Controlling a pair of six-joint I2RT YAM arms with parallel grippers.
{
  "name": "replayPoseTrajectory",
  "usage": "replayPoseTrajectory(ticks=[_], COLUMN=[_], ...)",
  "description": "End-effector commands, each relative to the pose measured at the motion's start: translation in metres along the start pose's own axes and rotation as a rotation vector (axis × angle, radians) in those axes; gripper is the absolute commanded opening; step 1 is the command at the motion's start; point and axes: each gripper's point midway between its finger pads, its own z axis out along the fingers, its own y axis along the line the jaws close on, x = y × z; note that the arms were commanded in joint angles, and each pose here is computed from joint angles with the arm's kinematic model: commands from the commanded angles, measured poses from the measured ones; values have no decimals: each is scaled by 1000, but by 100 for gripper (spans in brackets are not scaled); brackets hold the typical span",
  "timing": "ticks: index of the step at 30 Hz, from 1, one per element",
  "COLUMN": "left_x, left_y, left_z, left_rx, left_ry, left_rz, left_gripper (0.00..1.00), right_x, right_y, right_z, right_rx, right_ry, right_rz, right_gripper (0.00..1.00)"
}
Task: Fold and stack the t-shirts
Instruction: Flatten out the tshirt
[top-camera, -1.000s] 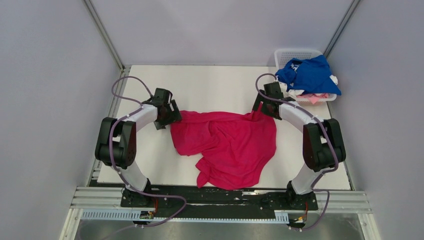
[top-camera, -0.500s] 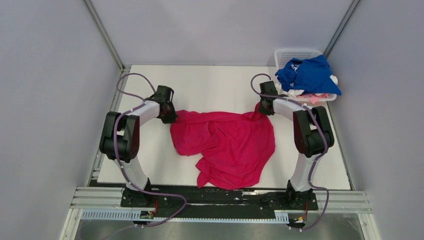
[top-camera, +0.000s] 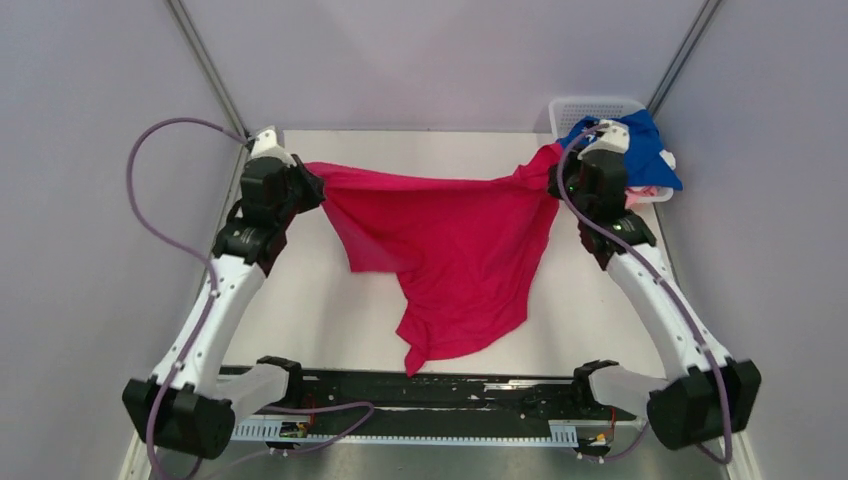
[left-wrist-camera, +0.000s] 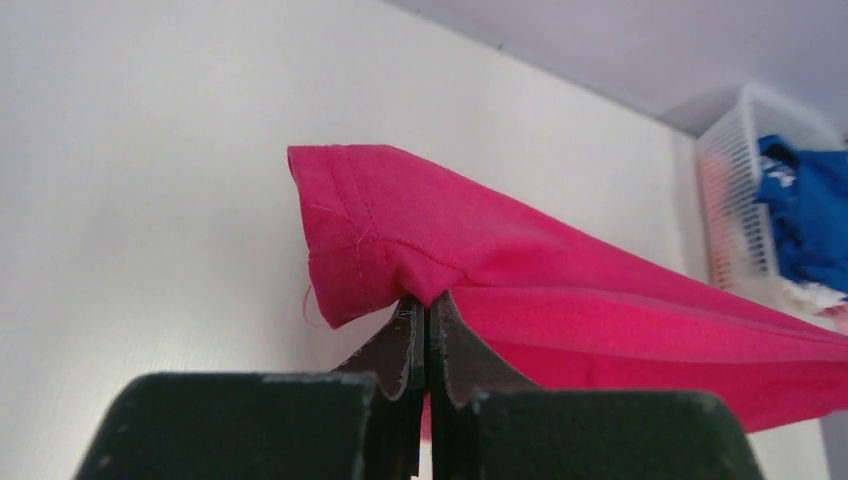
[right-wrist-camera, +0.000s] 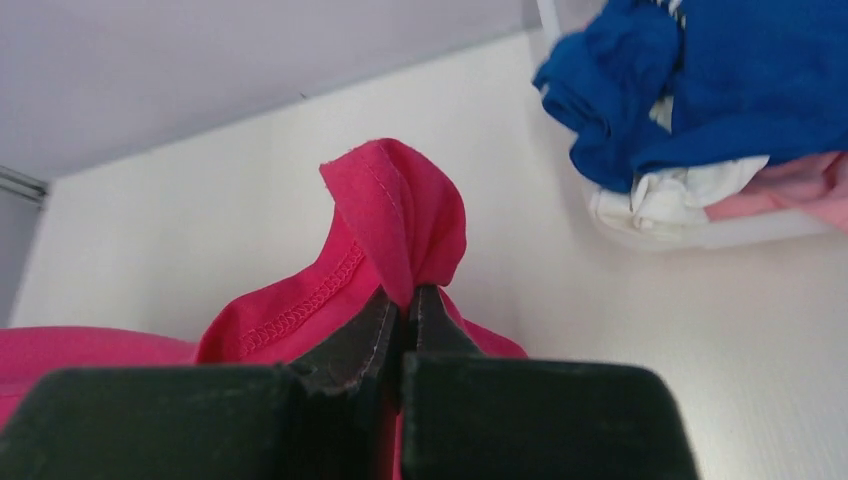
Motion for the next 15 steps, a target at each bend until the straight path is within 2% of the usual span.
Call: replayPoseTrajectory(ticks=[1,7,10,15], left_x=[-73,-131,-148,-168], left_y=[-29,-60,-67,-75], left_z=[-83,-200,-247,-322], left_rx=[148,340,399,490], left_ry=[-294,-559,-661,-809], left_rz=[7,21,33,66], left_gripper=[0,0,0,0], right_x=[-73,-138,-161,-183], right_y=[30,53,71,90], right_z=[-77,-199,-268,-354], right_rx=[-189,-405,-573,-769], right_ry=[-228,-437,-523,-627], right_rz=[1,19,3,-62], right_gripper=[0,0,0,0])
